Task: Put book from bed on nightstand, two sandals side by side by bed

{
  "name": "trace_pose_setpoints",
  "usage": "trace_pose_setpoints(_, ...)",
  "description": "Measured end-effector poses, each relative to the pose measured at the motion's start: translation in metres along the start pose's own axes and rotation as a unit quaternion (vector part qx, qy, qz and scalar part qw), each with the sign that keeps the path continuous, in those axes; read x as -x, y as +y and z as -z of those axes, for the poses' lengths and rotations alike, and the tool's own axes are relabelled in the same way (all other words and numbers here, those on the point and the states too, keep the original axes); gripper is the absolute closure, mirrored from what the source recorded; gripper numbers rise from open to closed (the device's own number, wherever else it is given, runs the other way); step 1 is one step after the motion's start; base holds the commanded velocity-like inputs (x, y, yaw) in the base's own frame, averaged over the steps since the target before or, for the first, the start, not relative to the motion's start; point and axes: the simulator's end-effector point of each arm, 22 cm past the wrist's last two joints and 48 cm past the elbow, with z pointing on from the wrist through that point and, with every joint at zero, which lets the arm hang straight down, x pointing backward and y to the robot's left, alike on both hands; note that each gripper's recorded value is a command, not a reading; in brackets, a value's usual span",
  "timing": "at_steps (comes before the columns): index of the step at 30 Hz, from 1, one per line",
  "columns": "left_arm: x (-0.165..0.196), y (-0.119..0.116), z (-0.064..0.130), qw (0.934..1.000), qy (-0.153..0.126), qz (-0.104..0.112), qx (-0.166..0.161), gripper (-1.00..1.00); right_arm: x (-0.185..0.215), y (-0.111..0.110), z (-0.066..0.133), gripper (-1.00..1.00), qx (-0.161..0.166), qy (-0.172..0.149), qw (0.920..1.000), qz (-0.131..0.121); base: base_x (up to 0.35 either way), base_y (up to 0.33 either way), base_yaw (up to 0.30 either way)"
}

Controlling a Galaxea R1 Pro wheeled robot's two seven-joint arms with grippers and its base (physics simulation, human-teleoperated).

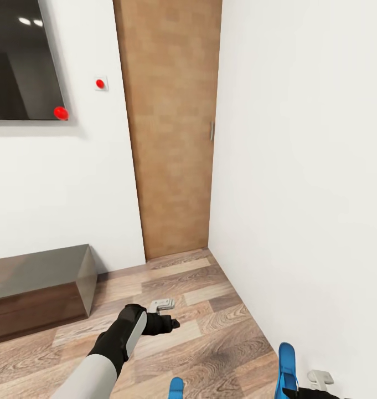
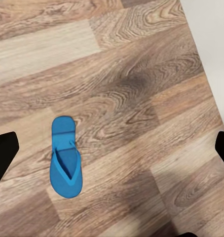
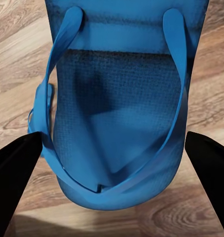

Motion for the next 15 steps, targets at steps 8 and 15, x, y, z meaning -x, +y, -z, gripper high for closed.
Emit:
trace_pose_setpoints(8, -0.011, 0.005, -0.013, 1.0000, 0.000, 0.000, 0.000, -1.00, -0.012, -0.007, -0.011, 1.00, 0.000, 0.000, 1.0000, 0.000, 0.000, 0.000, 0.000)
trace_pose_setpoints(15, -0.020, 0.010, -0.024, 1.0000, -0.001, 0.000, 0.000, -1.00, -0.020, -0.011, -0.021, 1.00, 0.003, -0.002, 1.0000, 0.000, 0.000, 0.000, 0.000)
